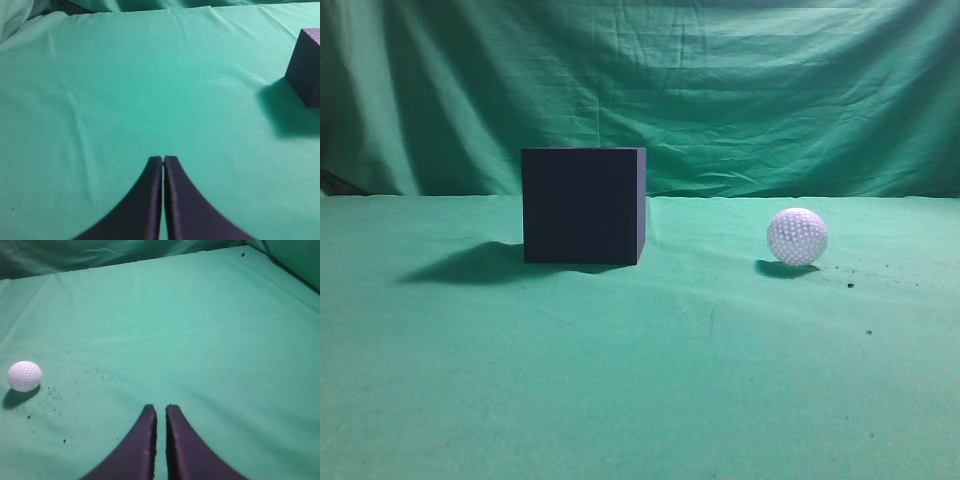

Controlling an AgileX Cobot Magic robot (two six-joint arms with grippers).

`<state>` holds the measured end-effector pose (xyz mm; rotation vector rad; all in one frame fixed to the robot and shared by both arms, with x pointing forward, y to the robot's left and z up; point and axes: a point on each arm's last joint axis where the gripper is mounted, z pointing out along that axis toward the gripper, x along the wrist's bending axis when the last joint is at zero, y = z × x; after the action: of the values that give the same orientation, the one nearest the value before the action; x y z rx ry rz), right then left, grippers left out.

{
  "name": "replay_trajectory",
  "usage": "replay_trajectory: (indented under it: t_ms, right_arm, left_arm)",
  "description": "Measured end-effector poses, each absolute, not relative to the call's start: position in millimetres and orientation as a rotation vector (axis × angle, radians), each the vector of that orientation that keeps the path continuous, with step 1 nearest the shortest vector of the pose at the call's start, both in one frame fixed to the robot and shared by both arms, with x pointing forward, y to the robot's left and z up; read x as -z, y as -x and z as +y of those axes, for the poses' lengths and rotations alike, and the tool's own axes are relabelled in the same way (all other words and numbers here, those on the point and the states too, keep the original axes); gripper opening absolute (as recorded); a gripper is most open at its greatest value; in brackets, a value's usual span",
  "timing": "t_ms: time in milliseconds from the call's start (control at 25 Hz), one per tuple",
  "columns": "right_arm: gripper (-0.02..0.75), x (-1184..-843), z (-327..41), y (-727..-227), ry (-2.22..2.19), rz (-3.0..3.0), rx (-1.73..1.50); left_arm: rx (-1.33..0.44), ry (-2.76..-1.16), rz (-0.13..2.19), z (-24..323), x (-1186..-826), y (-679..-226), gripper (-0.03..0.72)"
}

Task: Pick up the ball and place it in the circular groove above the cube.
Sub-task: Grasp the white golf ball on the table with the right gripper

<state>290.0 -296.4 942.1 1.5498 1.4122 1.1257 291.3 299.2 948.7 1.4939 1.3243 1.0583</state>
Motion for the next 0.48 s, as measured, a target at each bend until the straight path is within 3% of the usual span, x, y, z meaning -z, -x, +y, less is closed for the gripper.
replay_trajectory:
  t_ms: [480]
  right_arm:
    - [0.050,-942.1,-296.4,-290.0,-1.550,1.412,-1.126]
  left_arm:
    - [-1.058,-1.494,1.324,299.2,-948.7,-291.3,0.000]
